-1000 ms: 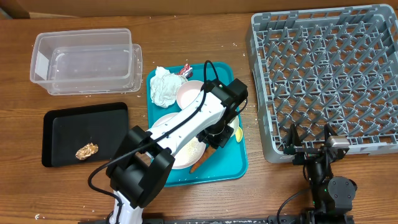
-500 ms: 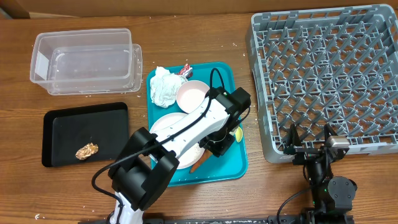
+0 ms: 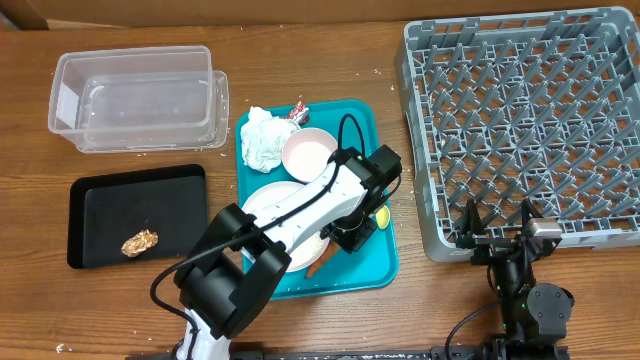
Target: Sort waste into correct bins and load items into the dishwasher
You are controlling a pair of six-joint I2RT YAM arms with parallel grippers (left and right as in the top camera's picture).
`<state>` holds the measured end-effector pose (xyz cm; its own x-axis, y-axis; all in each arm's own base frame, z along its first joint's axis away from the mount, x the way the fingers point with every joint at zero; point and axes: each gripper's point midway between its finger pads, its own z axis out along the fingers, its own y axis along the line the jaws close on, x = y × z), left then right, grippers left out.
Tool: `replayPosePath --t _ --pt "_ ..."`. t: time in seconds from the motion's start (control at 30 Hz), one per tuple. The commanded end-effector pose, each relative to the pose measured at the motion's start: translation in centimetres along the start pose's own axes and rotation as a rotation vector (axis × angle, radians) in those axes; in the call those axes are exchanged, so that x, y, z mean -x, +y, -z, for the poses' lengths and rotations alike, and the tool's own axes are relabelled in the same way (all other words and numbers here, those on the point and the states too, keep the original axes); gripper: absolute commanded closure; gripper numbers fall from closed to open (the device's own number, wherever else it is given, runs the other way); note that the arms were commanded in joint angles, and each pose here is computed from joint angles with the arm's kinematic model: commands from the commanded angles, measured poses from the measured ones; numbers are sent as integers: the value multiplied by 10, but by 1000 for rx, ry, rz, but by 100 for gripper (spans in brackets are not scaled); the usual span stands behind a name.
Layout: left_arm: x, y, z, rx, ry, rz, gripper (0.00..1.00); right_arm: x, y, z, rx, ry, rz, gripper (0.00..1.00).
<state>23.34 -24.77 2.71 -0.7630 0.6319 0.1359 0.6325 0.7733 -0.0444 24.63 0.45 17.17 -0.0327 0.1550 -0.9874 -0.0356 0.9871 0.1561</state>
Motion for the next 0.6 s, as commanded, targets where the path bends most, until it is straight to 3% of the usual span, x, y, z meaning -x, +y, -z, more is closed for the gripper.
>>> replayPosePath --t 0.0,0.57 --pt "-10 3 -13 19 41 -29 59 -1 0 0 2 -7 4 0" --pt "-18 -15 -16 18 62 -116 55 -1 0 0 2 -7 4 0"
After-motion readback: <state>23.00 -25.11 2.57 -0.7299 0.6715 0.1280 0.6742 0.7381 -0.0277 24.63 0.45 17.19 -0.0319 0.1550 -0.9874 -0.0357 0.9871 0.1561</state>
